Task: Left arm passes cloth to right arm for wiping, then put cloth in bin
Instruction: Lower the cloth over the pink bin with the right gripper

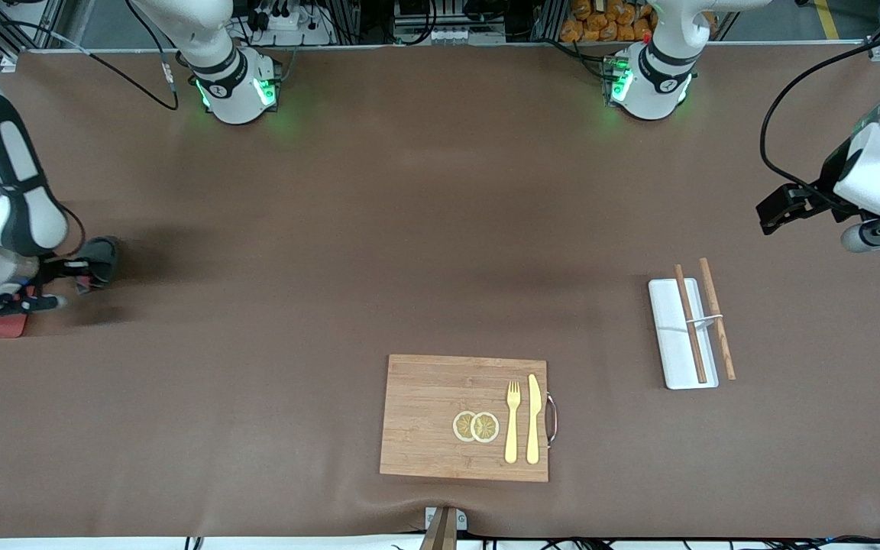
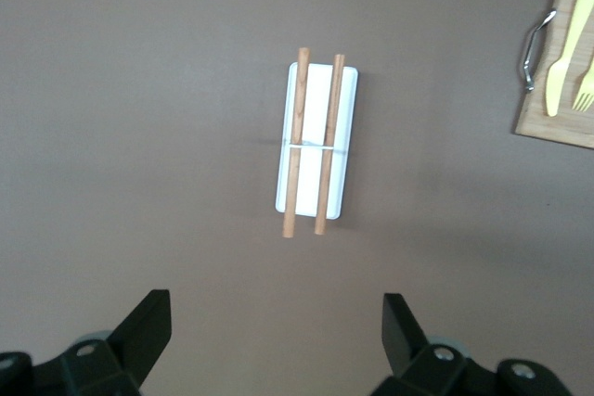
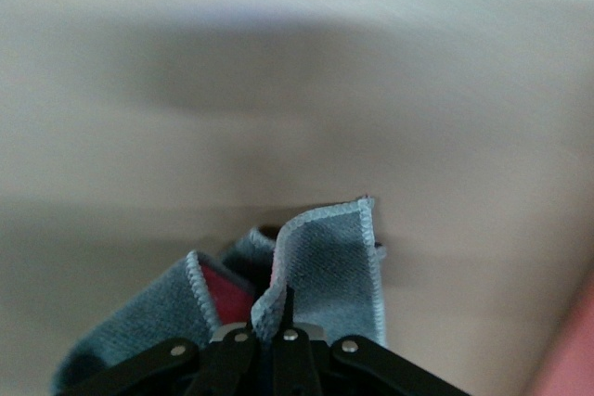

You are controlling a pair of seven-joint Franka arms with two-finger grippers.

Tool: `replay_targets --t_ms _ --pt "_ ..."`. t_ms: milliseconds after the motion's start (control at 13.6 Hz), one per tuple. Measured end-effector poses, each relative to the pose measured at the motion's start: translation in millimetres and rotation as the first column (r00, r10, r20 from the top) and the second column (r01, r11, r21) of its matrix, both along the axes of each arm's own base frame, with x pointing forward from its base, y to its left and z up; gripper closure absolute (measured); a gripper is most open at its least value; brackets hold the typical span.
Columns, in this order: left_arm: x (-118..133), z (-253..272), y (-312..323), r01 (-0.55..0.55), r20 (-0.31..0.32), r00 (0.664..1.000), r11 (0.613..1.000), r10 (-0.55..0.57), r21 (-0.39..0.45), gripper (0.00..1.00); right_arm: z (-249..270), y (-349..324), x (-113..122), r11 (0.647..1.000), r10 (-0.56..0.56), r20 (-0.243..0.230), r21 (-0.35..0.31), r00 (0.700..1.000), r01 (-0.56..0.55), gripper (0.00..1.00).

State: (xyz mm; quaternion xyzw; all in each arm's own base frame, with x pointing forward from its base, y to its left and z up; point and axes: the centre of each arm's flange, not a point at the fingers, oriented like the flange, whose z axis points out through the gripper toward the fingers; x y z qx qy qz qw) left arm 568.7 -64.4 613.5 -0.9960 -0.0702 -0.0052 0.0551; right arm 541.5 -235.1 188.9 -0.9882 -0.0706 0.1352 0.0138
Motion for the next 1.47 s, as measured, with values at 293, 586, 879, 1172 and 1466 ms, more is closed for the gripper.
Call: replay_targets --t_ms 293,586,879,1172,1466 --pt "-4 1 3 -0.002 -0.001 1.000 1.000 0.002 0.001 0.00 0 142 40 0.996 -0.081 0.001 0.039 0.997 0.081 0.98" --pt "-5 0 1 -0.005 -0.006 1.000 1.000 0.005 -0.018 0.00 26 315 48 0.969 -0.246 -0.006 0.028 0.969 0.246 0.98" --pt "-6 1 5 -0.012 -0.009 1.000 1.000 0.012 -0.018 0.00 83 366 41 0.954 -0.299 -0.006 -0.007 0.954 0.299 0.98" --pt "-7 3 6 -0.013 -0.007 1.000 1.000 0.013 -0.019 0.00 144 290 45 0.952 -0.306 0.004 0.026 0.952 0.306 0.98" --pt "-8 3 5 -0.012 -0.008 1.000 1.000 0.011 -0.022 0.00 206 189 34 0.970 -0.233 -0.011 0.072 0.972 0.233 0.98"
